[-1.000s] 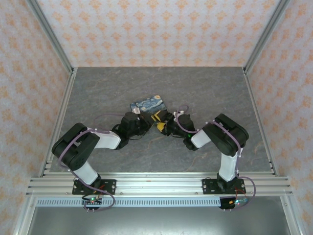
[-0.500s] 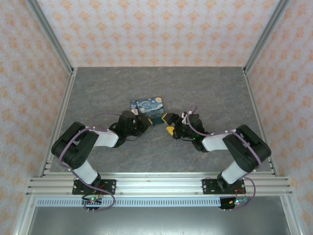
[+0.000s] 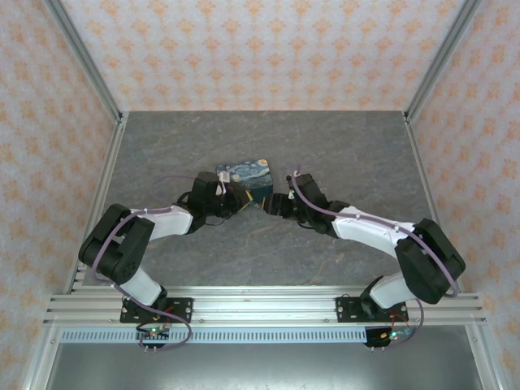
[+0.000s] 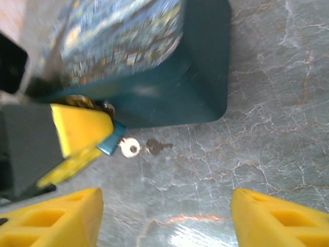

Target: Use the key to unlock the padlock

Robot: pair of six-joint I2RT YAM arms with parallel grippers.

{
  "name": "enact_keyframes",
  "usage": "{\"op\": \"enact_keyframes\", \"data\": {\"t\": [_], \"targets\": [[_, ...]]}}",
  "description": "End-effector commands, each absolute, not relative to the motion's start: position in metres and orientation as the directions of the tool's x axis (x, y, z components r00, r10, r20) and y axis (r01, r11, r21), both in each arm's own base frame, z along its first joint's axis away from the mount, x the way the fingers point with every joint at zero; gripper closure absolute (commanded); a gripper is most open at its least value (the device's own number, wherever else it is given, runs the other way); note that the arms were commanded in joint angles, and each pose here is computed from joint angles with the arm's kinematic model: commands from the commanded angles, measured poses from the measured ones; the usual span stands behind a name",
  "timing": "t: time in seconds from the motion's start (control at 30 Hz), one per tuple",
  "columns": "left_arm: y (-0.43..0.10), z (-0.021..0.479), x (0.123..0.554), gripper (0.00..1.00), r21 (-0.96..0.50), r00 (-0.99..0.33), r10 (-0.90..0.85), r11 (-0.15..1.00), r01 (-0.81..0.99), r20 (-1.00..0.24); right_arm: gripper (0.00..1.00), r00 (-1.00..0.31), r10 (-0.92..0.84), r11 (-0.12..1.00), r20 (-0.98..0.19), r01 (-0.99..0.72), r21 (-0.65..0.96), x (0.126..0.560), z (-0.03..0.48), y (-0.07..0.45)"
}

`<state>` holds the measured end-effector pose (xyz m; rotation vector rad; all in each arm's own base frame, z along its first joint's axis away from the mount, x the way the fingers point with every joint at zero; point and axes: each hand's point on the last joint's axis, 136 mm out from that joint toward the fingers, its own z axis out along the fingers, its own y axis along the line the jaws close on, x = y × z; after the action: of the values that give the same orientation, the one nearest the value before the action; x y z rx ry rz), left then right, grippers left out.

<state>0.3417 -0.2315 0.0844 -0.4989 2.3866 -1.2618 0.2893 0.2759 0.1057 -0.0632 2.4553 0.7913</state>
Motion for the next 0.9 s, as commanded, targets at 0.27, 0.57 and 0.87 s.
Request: {"op": "enact_keyframes", "data": {"t": [0.27,0.57,0.87], "targets": [[-0.240,0.112,0.338,1.00,-0.845,-0.898,-0.386,0.534,-0.032,-0.210,0.58,-0.667,-0.280,0.868,-0.690,-0.484,0.116,0.281,0.084,0.282],[-0.241,0.116,0.340,1.00,-0.844,-0.900,-0.382,0.535,-0.029,-0.211,0.60,-0.589,-0.345,0.812,-0.731,-0.578,0.083,0.278,0.080,0.299],[-0.242,0.115,0.340,1.00,-0.844,-0.901,-0.382,0.535,-0.034,-0.206,0.55,-0.569,-0.362,0.795,-0.738,-0.602,0.074,0.282,0.080,0.318]]}}
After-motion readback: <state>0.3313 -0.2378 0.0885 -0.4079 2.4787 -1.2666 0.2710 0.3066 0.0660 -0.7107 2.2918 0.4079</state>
